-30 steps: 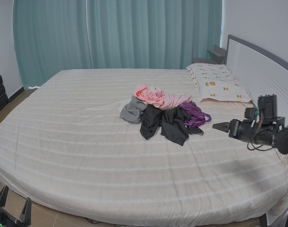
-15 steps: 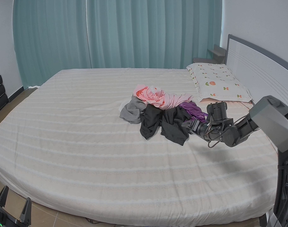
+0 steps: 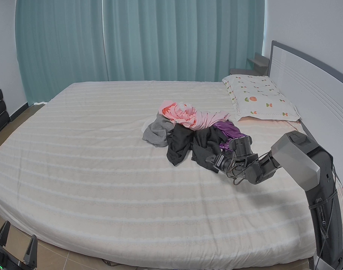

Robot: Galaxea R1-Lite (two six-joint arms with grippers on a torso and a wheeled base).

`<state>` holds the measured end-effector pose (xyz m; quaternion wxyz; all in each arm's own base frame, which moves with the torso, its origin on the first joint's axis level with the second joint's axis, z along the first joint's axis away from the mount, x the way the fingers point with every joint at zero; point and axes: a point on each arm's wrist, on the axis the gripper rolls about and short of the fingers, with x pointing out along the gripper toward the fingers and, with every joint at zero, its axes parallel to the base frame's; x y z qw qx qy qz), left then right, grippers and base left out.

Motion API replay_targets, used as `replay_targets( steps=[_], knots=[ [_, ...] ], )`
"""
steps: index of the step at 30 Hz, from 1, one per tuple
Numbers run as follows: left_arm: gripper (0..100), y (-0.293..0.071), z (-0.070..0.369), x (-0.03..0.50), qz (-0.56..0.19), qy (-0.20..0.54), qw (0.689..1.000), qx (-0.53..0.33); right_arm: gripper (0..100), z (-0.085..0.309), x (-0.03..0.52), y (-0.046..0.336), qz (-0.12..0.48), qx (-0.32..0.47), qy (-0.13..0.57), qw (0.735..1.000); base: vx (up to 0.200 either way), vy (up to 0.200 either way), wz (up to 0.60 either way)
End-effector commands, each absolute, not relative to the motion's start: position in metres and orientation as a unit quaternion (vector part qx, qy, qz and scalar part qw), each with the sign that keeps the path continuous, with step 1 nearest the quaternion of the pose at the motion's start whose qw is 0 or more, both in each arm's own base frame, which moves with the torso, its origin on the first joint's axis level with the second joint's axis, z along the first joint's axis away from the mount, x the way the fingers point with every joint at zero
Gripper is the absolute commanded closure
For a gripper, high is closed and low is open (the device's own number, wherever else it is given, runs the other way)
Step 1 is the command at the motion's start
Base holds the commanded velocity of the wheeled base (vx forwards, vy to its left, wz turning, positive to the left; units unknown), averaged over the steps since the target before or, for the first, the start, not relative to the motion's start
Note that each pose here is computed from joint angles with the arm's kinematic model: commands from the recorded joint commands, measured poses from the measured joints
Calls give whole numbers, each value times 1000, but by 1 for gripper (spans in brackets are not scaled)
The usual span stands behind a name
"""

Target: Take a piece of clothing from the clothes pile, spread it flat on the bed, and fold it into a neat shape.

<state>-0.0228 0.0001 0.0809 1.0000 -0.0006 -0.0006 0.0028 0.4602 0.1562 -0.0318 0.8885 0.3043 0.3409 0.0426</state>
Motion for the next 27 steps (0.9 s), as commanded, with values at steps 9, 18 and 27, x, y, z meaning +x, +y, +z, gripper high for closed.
replay_targets(
  steps=[9, 18, 27],
  knots=[
    [0, 0, 76, -23, 3, 1, 1000, -1, 0, -56, 480, 170, 32, 302, 315, 899, 0, 0, 0],
    [0, 0, 76, -23, 3, 1, 1000, -1, 0, -66, 494, 175, 26, 304, 293, 906, 0, 0, 0],
    [0, 0, 76, -23, 3, 1, 1000, -1, 100, -68, 500, 177, 17, 301, 291, 908, 0, 0, 0]
  ],
)
